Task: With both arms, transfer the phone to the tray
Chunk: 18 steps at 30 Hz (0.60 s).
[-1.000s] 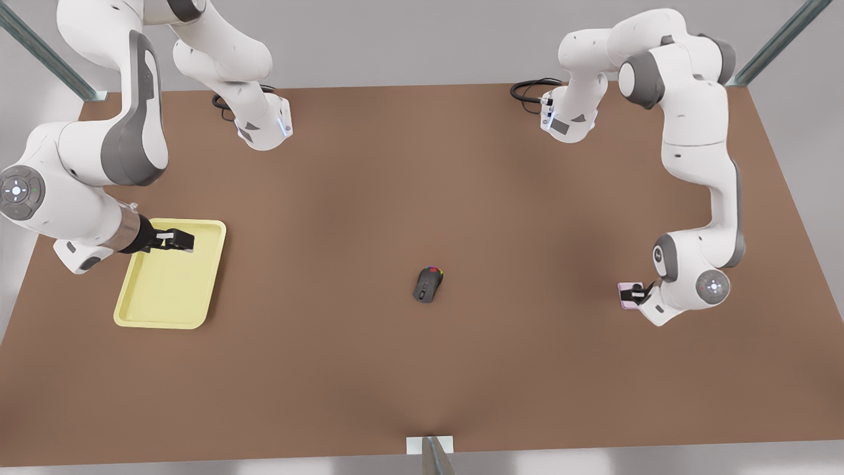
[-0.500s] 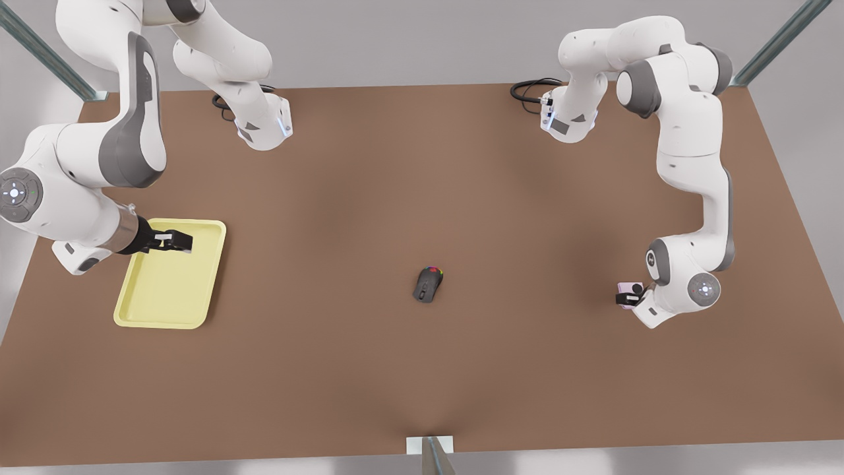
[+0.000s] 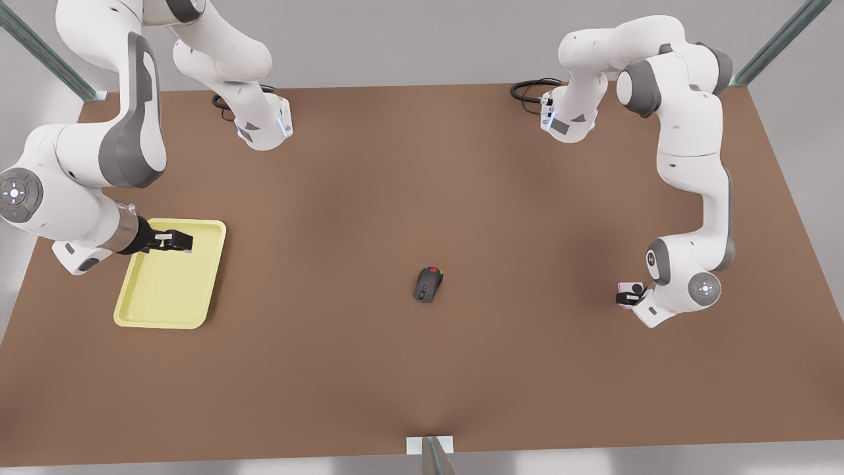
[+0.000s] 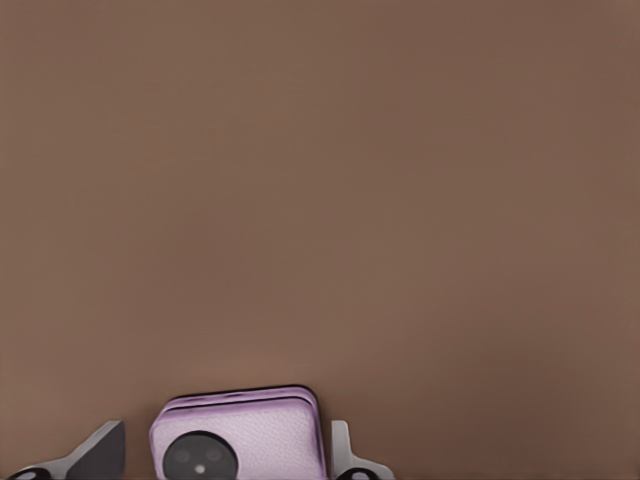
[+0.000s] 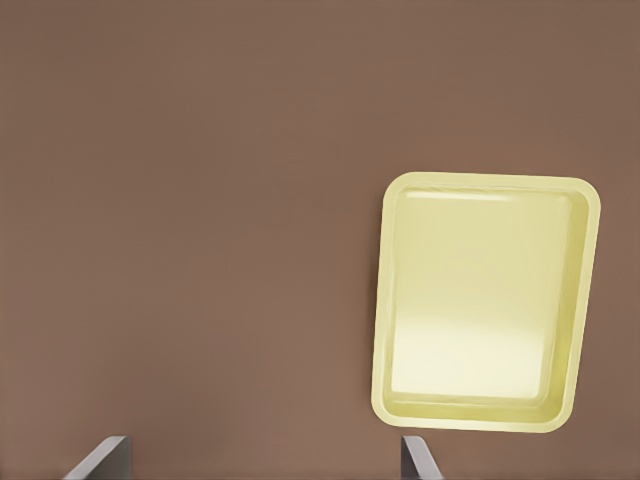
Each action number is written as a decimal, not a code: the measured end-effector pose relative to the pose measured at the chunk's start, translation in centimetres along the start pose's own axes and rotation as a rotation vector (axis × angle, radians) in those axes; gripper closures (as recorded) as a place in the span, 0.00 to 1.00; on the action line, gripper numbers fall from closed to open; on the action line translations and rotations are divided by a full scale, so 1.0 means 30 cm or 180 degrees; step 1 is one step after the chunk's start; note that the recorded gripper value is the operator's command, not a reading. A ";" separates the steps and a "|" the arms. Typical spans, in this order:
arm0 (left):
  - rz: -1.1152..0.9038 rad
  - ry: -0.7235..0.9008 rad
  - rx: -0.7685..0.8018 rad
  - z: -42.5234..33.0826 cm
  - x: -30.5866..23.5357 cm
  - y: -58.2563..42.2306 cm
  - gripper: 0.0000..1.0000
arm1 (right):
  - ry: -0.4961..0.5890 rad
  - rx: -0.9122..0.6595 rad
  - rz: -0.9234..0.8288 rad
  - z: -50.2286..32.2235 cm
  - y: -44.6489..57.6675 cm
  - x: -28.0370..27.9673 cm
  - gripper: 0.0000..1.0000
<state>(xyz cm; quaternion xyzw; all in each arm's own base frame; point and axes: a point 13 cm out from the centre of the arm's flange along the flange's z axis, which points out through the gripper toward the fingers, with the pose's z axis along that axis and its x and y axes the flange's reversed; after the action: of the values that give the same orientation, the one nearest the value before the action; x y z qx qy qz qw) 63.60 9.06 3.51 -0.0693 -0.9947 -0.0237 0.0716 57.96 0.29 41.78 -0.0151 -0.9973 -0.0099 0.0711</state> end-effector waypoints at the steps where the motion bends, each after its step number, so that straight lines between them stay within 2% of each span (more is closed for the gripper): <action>1: 0.0002 0.0003 0.0001 0.003 0.001 0.000 0.06 | 0.0000 0.0000 0.0000 0.000 0.000 0.000 0.00; 12: 0.0013 0.0007 0.0003 0.015 -0.004 -0.002 0.06 | 0.0002 -0.0001 -0.0002 0.001 0.000 0.000 0.00; 15: 0.0000 0.0001 0.0011 0.015 -0.006 -0.004 0.26 | 0.0004 -0.0001 0.0000 0.002 -0.002 -0.001 0.00; 18: -0.0023 -0.0006 0.0018 0.013 -0.007 -0.003 0.25 | 0.0004 -0.0004 0.0008 0.002 -0.010 -0.001 0.00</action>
<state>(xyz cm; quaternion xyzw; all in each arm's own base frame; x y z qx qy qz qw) 63.74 8.96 3.08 -0.0655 -0.9951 -0.0211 0.0708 57.96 -0.02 41.70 -0.0163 -0.9972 -0.0104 0.0717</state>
